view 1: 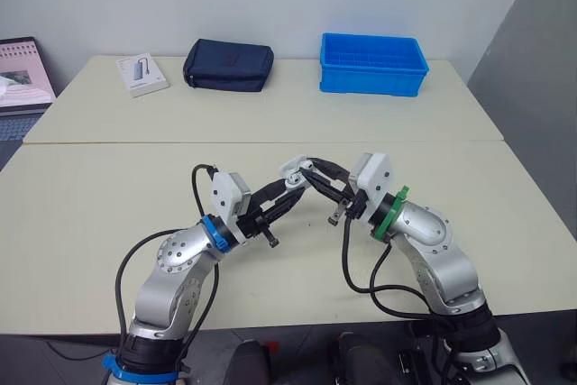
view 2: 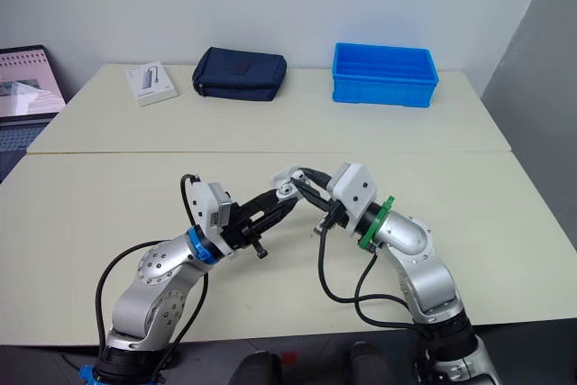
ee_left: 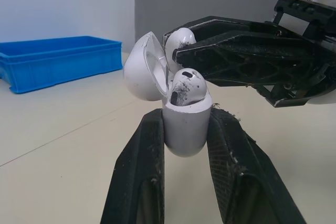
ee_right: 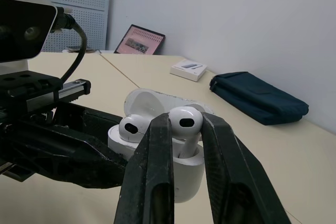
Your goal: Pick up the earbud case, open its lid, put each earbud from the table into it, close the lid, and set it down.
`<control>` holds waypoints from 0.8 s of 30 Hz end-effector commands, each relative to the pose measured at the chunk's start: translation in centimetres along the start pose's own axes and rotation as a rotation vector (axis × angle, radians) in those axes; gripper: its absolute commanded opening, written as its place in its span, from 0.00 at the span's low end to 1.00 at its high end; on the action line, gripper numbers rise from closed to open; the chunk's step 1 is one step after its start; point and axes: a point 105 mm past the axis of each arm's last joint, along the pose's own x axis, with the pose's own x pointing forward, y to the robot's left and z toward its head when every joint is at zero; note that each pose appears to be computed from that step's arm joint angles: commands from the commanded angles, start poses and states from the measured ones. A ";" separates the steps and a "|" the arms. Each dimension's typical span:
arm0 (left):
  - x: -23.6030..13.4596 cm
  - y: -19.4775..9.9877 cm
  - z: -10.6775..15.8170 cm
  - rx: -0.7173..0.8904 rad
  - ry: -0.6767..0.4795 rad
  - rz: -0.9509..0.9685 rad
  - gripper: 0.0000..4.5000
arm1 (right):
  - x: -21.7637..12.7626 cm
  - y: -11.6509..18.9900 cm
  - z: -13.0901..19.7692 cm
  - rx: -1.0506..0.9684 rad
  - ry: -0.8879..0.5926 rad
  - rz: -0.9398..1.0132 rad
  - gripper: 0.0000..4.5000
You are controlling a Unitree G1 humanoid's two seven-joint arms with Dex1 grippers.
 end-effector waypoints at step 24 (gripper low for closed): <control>2.6 -2.9 1.1 -0.090 0.029 -0.483 0.17 | -5.6 -7.4 4.2 -0.144 0.338 0.277 0.18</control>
